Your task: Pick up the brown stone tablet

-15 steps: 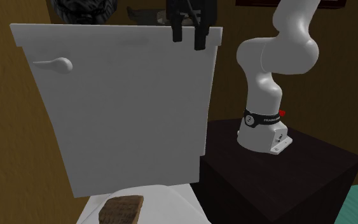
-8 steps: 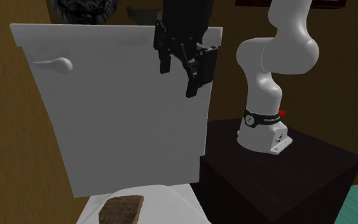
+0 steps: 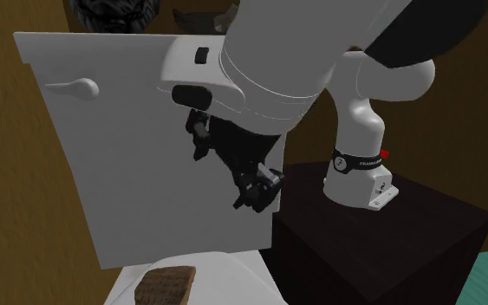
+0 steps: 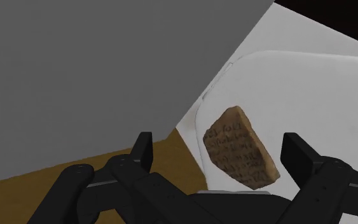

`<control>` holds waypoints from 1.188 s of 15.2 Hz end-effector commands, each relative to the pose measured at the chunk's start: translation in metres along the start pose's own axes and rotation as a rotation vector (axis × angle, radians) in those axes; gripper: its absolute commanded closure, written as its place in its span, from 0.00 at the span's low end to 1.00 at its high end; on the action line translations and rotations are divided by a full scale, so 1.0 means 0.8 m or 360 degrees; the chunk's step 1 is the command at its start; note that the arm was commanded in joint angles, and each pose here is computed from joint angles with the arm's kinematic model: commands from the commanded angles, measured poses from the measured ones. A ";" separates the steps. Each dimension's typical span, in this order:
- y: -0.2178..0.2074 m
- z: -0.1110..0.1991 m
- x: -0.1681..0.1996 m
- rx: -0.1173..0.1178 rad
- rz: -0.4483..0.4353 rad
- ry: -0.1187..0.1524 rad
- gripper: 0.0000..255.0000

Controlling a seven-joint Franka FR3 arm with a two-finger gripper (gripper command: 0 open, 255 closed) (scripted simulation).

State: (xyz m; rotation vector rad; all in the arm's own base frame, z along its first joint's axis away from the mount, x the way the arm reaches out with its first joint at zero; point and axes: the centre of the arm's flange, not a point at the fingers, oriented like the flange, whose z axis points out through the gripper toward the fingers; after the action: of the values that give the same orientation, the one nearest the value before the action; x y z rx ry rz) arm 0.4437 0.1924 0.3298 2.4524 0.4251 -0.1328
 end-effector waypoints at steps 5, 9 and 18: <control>-0.088 0.072 0.048 -0.0329 -0.0195 0.0024 0.00; -0.140 0.127 0.078 -0.0544 -0.0322 0.0037 0.00; -0.206 0.216 0.113 -0.0780 -0.0462 0.0050 0.00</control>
State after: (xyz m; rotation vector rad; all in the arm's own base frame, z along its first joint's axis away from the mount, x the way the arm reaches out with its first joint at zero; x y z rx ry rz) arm 0.4769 0.2342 0.0854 1.9077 0.7317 -0.0975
